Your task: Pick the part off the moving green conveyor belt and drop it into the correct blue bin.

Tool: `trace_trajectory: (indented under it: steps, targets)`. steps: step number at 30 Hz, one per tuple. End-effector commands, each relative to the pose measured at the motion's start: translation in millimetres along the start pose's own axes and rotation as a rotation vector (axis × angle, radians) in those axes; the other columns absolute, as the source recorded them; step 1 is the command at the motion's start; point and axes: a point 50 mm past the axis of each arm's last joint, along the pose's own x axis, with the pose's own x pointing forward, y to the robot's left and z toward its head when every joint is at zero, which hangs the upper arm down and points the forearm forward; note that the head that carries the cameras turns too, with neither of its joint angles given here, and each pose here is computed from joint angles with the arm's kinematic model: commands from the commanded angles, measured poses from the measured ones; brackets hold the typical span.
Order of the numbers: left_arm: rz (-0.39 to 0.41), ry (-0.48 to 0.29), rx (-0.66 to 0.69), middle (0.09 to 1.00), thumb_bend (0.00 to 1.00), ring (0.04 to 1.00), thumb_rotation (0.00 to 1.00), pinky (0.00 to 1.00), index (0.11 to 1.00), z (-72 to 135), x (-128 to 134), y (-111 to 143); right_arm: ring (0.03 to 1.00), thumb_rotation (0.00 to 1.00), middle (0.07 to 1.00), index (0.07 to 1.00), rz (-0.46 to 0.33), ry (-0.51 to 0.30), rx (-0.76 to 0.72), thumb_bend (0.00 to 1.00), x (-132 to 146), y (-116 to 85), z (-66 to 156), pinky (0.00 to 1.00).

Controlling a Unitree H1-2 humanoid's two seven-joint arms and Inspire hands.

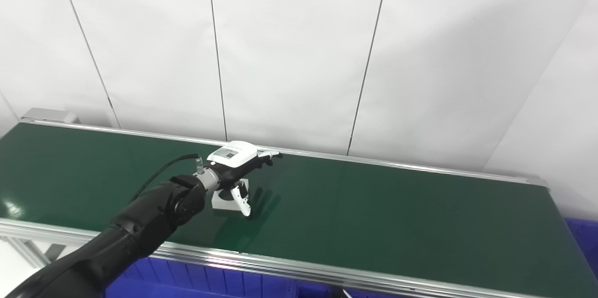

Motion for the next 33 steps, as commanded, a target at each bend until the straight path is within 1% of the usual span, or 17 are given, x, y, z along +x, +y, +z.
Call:
trace_trajectory:
  steps: [1, 4, 5, 8, 12, 18, 22, 24, 26, 28, 29, 30, 31, 32, 33]
  targets:
    - [0.055, -0.024, 0.063, 0.828, 1.00, 0.768, 0.00, 0.64, 0.908, 0, 8, 33, 0.806, 0.96, 0.860, 0.857, 0.002, -0.082, 0.004, 0.68, 9, 5, 15, 0.84]
    - [0.057, -0.030, 0.089, 0.825, 1.00, 0.773, 0.00, 0.65, 0.899, 0, 8, 29, 0.804, 0.96, 0.858, 0.856, 0.003, -0.082, 0.008, 0.68, 8, 5, 15, 0.84]
    - [0.055, -0.030, 0.096, 0.827, 1.00, 0.780, 0.00, 0.67, 0.899, -1, 9, 28, 0.807, 0.96, 0.860, 0.857, 0.003, -0.081, 0.011, 0.71, 7, 5, 15, 0.86]
    - [0.043, -0.025, 0.123, 0.834, 1.00, 0.793, 0.00, 0.70, 0.902, -3, 10, 25, 0.811, 0.96, 0.862, 0.859, 0.002, -0.081, 0.014, 0.72, 7, 6, 14, 0.87]
    - [0.034, -0.016, 0.130, 0.832, 1.00, 0.793, 0.00, 0.70, 0.888, -7, 12, 22, 0.812, 0.96, 0.865, 0.859, 0.002, -0.084, 0.014, 0.71, 5, 6, 15, 0.86]
    - [0.017, 0.006, 0.099, 0.828, 1.00, 0.783, 0.00, 0.64, 0.870, -9, 17, 9, 0.802, 0.95, 0.861, 0.856, -0.001, -0.091, 0.008, 0.69, 5, 7, 17, 0.86]
    - [0.014, 0.011, 0.140, 0.816, 1.00, 0.773, 0.00, 0.65, 0.857, -8, 20, 2, 0.797, 0.95, 0.859, 0.856, 0.000, -0.092, 0.014, 0.70, 3, 8, 17, 0.85]
    - [0.019, 0.015, 0.176, 0.796, 0.94, 0.757, 0.00, 0.67, 0.827, -7, 21, -1, 0.799, 0.95, 0.862, 0.858, 0.002, -0.091, 0.013, 0.70, 3, 8, 17, 0.85]
    - [0.028, 0.015, 0.197, 0.785, 0.92, 0.746, 0.00, 0.67, 0.811, -7, 22, -4, 0.799, 0.95, 0.863, 0.857, 0.001, -0.091, 0.013, 0.70, 3, 8, 17, 0.85]
    - [0.035, 0.017, 0.208, 0.765, 0.83, 0.711, 0.00, 0.59, 0.774, -7, 22, -4, 0.798, 0.95, 0.862, 0.856, 0.000, -0.093, 0.011, 0.70, 3, 8, 17, 0.85]
    - [0.041, 0.016, 0.216, 0.725, 0.76, 0.631, 0.00, 0.51, 0.738, -6, 23, -4, 0.796, 0.95, 0.860, 0.856, -0.001, -0.094, 0.010, 0.69, 3, 8, 17, 0.86]
    - [0.046, 0.017, 0.223, 0.718, 0.74, 0.617, 0.00, 0.50, 0.732, -6, 23, -4, 0.796, 0.95, 0.859, 0.856, 0.000, -0.095, 0.007, 0.69, 4, 8, 17, 0.86]
    - [0.050, 0.018, 0.227, 0.681, 0.62, 0.540, 0.00, 0.44, 0.710, -6, 24, -3, 0.796, 0.95, 0.858, 0.857, 0.000, -0.095, 0.006, 0.69, 4, 9, 17, 0.86]
    - [0.048, 0.023, 0.234, 0.572, 0.55, 0.490, 0.00, 0.39, 0.674, -6, 25, -3, 0.794, 0.95, 0.855, 0.856, 0.000, -0.095, 0.005, 0.70, 4, 9, 17, 0.86]
    - [0.045, 0.027, 0.242, 0.529, 0.52, 0.430, 0.00, 0.35, 0.619, -6, 26, -2, 0.794, 0.95, 0.854, 0.856, 0.001, -0.095, 0.004, 0.70, 4, 9, 17, 0.86]
